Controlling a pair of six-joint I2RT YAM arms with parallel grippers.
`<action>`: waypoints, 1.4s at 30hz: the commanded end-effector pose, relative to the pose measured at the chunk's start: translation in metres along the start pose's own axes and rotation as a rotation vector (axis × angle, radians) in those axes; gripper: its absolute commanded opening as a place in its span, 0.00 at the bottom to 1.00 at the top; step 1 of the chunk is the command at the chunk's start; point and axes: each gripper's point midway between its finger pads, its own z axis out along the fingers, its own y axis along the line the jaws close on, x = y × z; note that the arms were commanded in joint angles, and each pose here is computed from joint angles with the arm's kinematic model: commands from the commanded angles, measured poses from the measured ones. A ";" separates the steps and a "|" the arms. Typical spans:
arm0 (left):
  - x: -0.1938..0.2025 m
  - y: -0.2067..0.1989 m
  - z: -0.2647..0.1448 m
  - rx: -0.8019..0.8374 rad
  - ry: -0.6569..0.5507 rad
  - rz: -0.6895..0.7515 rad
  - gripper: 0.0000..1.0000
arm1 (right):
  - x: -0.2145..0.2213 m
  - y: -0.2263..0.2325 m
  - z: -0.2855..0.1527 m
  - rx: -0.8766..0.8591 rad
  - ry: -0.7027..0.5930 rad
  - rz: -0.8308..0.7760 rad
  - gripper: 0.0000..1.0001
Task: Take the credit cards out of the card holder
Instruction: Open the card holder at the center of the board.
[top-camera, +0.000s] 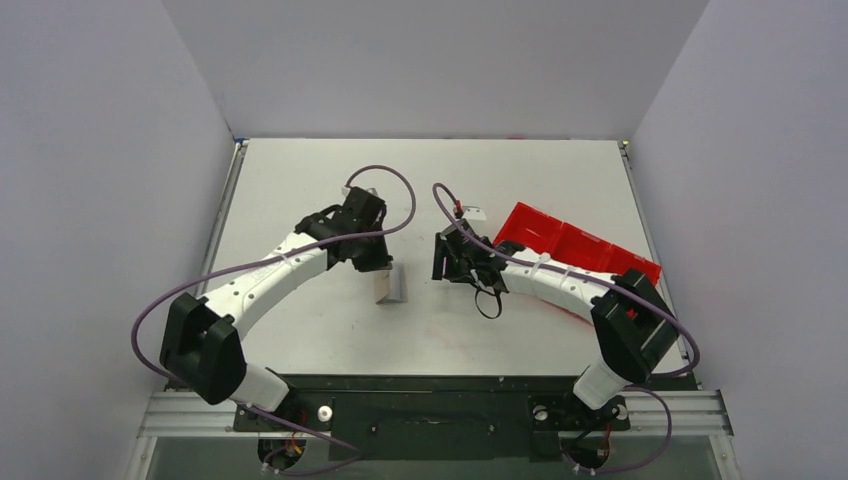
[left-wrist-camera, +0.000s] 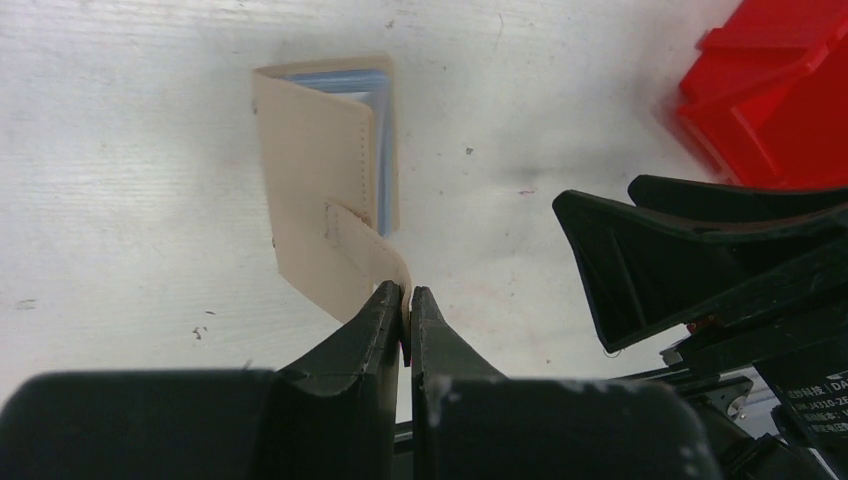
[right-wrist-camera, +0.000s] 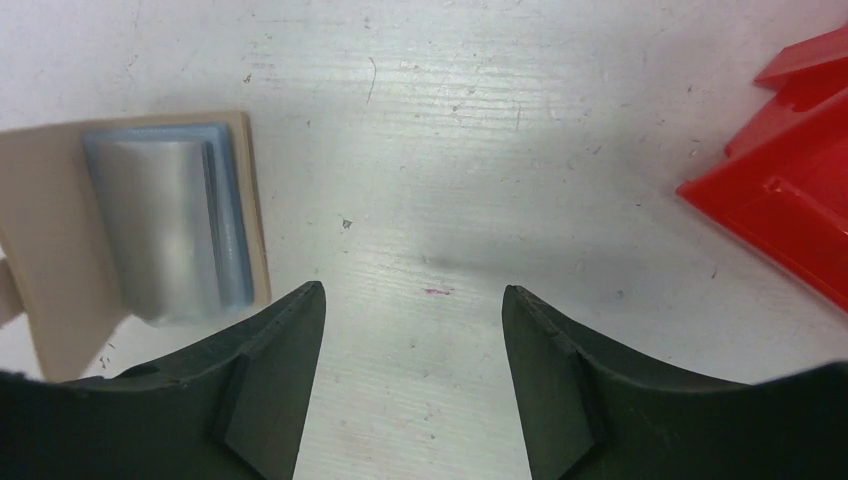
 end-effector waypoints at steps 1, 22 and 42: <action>0.002 -0.034 -0.004 0.086 0.010 -0.045 0.00 | -0.026 -0.002 -0.014 0.013 -0.074 0.017 0.62; 0.067 0.101 0.017 -0.230 0.108 -0.249 0.00 | -0.013 0.020 -0.005 -0.034 -0.036 -0.023 0.61; 0.032 0.143 0.065 -0.491 0.073 -0.217 0.00 | -0.009 0.091 0.012 -0.173 0.021 -0.112 0.26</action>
